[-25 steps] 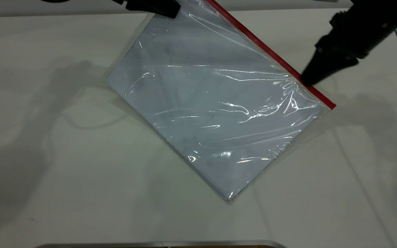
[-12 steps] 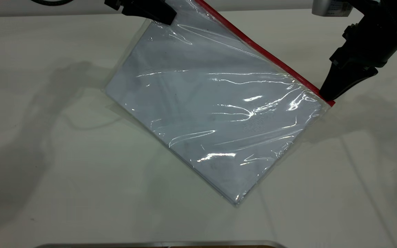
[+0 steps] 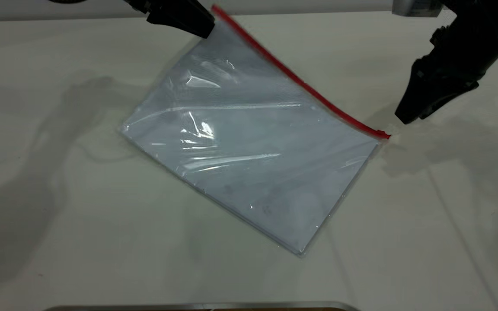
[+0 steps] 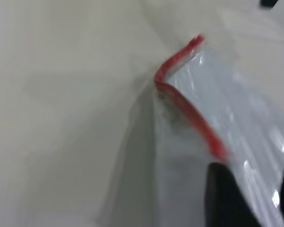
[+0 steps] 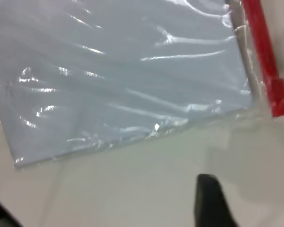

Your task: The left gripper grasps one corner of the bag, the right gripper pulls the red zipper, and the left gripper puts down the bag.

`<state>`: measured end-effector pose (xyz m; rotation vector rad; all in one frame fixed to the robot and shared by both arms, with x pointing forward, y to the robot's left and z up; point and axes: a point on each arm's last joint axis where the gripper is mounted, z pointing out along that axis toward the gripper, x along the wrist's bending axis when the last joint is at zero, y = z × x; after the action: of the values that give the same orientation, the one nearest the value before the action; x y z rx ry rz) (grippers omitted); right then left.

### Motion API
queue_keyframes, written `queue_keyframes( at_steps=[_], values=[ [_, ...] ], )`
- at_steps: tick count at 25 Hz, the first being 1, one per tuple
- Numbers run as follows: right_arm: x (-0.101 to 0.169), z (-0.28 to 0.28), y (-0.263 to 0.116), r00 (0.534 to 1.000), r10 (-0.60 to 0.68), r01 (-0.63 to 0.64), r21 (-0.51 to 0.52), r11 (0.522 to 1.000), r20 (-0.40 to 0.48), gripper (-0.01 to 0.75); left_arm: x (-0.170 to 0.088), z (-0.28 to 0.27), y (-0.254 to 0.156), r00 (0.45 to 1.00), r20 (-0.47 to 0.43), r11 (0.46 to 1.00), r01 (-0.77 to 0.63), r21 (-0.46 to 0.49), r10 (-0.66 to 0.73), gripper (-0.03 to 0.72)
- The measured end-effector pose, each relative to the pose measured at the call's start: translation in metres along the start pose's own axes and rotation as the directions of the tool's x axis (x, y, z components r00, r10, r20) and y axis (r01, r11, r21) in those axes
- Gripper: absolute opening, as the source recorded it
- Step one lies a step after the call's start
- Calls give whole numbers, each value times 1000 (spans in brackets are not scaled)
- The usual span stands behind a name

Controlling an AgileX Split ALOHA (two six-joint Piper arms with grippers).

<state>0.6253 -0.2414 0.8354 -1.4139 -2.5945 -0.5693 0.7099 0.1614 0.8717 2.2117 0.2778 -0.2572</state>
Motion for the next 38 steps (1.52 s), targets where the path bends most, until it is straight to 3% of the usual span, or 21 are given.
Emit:
queue_keyframes(
  at_steps=[3,6,10,14,17,22,26,28,38],
  values=[
    [-2,-13,15,1000,-5,6,-48,999,25,534,2,-12,9,995,-73,995,73,62,-68,516],
    [2,-44,34,998,-28,35,-116,993,61,556,3,-32,24,967,-184,973,200,114,-177,581],
    [19,-108,58,988,-76,104,-222,970,131,559,-8,-75,57,888,-368,925,349,150,-276,590],
    [52,-185,66,975,-100,165,-346,924,198,560,-38,-126,95,777,-529,874,469,126,-341,589],
    [85,-244,56,963,-100,201,-422,884,249,560,-68,-162,118,688,-628,845,528,89,-363,589],
    [141,-322,14,951,-59,207,-483,851,303,560,-118,-216,152,522,-761,840,540,-56,-386,589],
    [182,-365,-28,945,-24,199,-517,832,326,560,-152,-247,167,391,-818,829,533,-171,-421,589],
    [199,-380,-49,944,-6,189,-525,830,331,560,-167,-257,172,360,-827,828,522,-205,-432,589],
    [261,-409,-139,927,24,237,-635,736,374,560,-285,-268,134,334,-820,796,564,-222,-465,589]
  ],
)
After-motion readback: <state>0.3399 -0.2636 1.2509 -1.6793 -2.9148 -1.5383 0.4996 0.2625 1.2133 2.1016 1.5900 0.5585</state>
